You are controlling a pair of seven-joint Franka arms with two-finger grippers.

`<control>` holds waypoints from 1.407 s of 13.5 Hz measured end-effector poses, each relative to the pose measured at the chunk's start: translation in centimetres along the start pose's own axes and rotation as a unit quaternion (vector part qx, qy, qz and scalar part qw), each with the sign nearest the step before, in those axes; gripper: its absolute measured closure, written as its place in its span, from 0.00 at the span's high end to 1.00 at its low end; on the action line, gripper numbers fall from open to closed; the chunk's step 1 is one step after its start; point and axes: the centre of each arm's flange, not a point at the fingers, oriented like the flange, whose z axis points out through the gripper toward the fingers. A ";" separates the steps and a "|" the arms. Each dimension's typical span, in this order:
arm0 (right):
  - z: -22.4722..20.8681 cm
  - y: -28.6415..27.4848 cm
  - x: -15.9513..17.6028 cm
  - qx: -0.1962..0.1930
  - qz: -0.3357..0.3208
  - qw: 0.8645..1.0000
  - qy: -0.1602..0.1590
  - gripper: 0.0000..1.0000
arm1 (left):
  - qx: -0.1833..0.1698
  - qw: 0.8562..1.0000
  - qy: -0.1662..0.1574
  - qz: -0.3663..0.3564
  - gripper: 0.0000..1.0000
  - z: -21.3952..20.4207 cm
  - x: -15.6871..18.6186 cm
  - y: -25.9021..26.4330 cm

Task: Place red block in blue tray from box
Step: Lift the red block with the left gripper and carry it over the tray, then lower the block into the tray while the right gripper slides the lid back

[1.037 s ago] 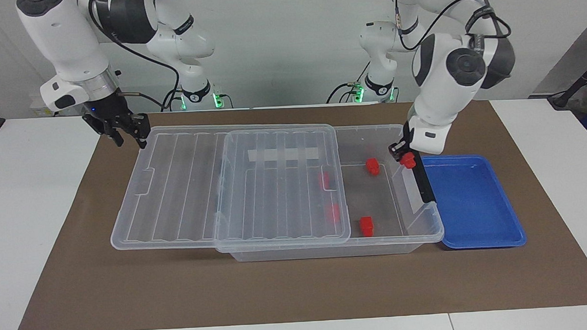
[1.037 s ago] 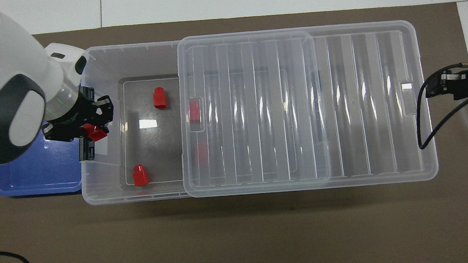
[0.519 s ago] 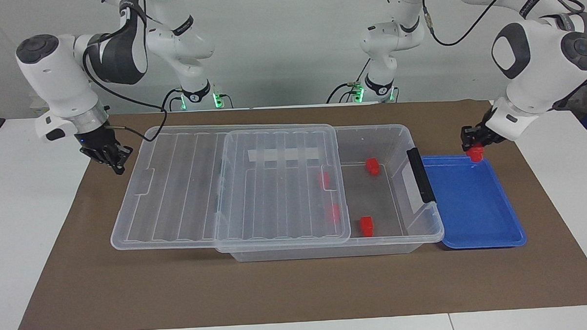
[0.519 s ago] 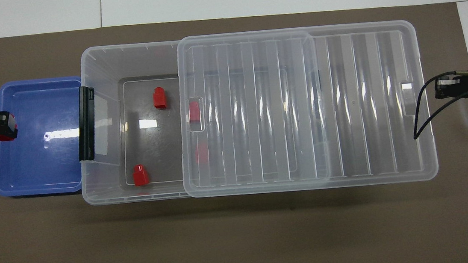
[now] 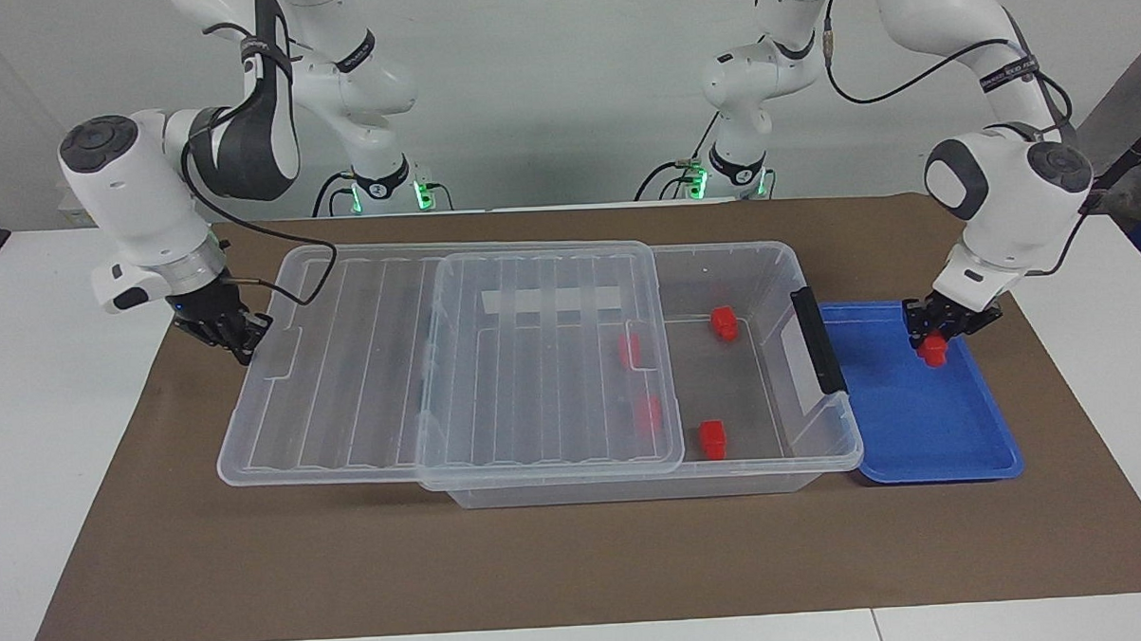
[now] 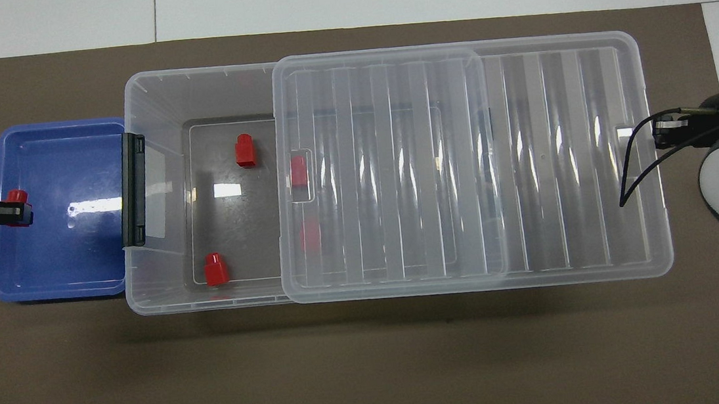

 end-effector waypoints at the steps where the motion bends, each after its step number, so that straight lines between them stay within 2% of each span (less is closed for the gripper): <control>1: 0.0 -1.0 -0.1 0.001 -0.008 1.000 0.000 0.01 | 0.000 1.000 0.006 0.003 0.34 1.6 0.2 0.3; 6: -0.1 -6.7 -1.1 0.006 -0.058 0.998 0.000 0.01 | -0.005 1.000 0.014 0.005 0.34 8.3 -0.3 1.0; 12: 0.0 -13.2 -3.1 0.010 -0.114 0.993 -0.003 0.01 | -0.002 1.000 0.021 0.003 0.37 8.2 -0.3 0.8; 14: 0.0 -14.9 -3.7 0.012 -0.130 0.992 -0.003 0.01 | -0.004 1.000 0.011 0.002 0.55 7.6 -0.2 0.6; 15: -0.1 -15.6 -4.0 0.013 -0.135 0.991 -0.003 0.01 | -0.007 1.000 -0.004 0.002 0.65 6.2 0.1 0.4; 16: -0.1 -16.3 -4.3 0.017 -0.139 0.990 -0.005 0.01 | -0.011 1.000 -0.024 0.002 0.78 3.5 0.5 0.3; 18: -0.1 -17.3 -4.7 0.022 -0.146 0.989 -0.005 0.01 | -0.018 0.998 -0.057 0.005 0.99 -4.5 1.2 0.4; 19: -0.2 -17.6 -4.8 0.023 -0.149 0.989 -0.005 0.01 | -0.020 0.997 -0.073 0.008 1.00 -8.8 1.1 0.8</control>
